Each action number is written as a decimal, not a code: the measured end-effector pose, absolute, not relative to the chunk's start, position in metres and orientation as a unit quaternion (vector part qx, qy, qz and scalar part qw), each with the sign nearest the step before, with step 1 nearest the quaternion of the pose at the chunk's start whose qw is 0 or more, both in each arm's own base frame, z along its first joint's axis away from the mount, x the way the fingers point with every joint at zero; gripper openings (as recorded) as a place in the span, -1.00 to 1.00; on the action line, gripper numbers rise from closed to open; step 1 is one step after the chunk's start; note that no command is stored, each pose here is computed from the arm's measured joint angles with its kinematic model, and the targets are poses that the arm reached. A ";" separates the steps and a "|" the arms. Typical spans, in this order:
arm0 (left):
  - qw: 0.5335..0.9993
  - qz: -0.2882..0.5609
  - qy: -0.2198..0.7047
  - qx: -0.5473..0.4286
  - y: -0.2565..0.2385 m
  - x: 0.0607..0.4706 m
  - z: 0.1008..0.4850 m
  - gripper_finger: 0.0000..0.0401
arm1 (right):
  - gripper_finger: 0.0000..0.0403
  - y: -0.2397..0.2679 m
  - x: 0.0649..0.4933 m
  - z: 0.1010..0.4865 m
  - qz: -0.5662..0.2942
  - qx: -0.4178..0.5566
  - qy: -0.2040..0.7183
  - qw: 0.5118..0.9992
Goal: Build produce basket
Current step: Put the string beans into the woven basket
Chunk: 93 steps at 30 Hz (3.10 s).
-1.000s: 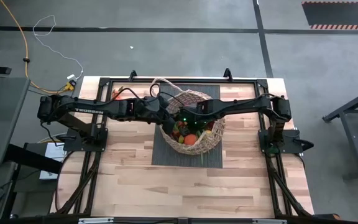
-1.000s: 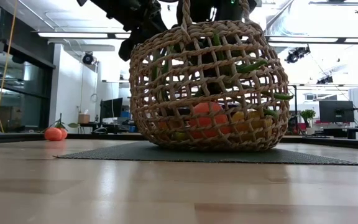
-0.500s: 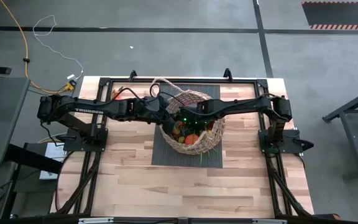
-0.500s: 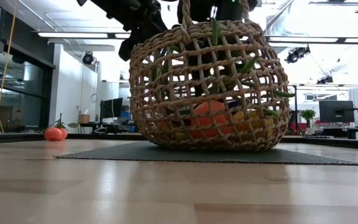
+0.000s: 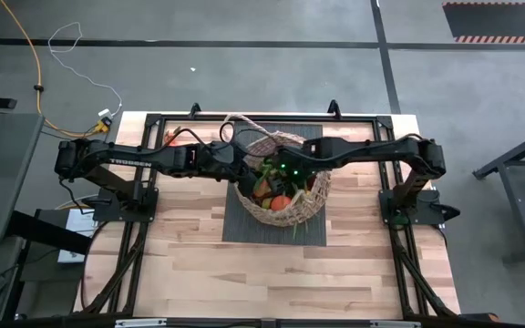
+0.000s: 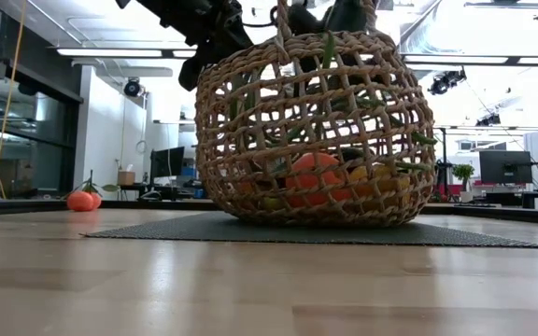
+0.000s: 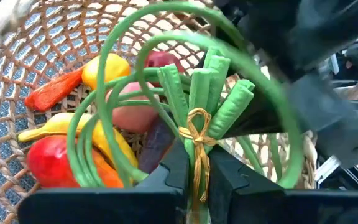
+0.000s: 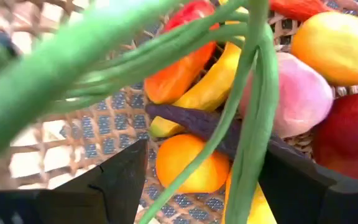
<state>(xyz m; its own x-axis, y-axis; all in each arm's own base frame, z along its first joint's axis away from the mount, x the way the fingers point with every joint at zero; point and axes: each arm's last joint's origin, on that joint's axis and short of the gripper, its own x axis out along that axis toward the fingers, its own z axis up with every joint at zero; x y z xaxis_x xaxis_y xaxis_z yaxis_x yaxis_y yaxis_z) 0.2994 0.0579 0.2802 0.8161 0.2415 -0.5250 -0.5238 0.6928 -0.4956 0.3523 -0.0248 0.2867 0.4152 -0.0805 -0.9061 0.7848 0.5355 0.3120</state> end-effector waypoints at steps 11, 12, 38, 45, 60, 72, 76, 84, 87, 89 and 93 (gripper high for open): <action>0.895 0.214 0.215 -0.328 0.058 0.299 0.280 -0.92 | 0.35 -0.019 0.358 0.294 -0.206 0.415 0.448 0.764; 0.894 0.215 0.215 -0.329 0.059 0.299 0.280 -0.92 | 0.35 -0.019 0.360 0.295 -0.198 0.415 0.443 0.770; 0.893 0.221 0.213 -0.330 0.062 0.298 0.280 -0.92 | 0.35 0.005 0.354 0.314 -0.171 0.251 0.464 0.832; 0.893 0.221 0.213 -0.330 0.062 0.298 0.280 -0.92 | 0.35 0.007 0.347 0.320 -0.206 0.162 0.483 0.835; 0.892 0.227 0.211 -0.329 0.064 0.298 0.280 -0.92 | 0.35 0.012 0.336 0.327 -0.238 0.089 0.482 0.838; 0.892 0.228 0.212 -0.329 0.064 0.298 0.280 -0.92 | 0.35 -0.023 0.341 0.340 -0.257 0.259 0.423 0.829; 0.893 0.227 0.213 -0.326 0.064 0.298 0.280 -0.92 | 0.35 -0.032 0.334 0.348 -0.242 0.286 0.447 0.812; 0.892 0.229 0.212 -0.326 0.066 0.298 0.280 -0.92 | 0.35 -0.033 0.319 0.381 -0.189 0.290 0.478 0.807; 0.892 0.229 0.211 -0.326 0.066 0.298 0.280 -0.92 | 0.35 -0.032 0.317 0.381 -0.134 0.299 0.502 0.800; 0.893 0.229 0.210 -0.327 0.066 0.298 0.280 -0.92 | 0.35 -0.032 0.317 0.381 -0.119 0.284 0.507 0.805; 0.892 0.227 0.212 -0.327 0.066 0.298 0.280 -0.92 | 0.35 -0.036 0.311 0.377 -0.181 0.259 0.522 0.792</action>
<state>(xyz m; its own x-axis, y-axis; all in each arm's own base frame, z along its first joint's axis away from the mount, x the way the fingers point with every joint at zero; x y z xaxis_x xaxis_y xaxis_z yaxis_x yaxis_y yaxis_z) 0.2975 0.0662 0.2799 0.8065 0.2664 -0.5278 -0.5444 0.6828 -0.4873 0.3109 -0.0356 0.3767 0.3886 -0.0173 -0.9212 0.5575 0.8005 0.2201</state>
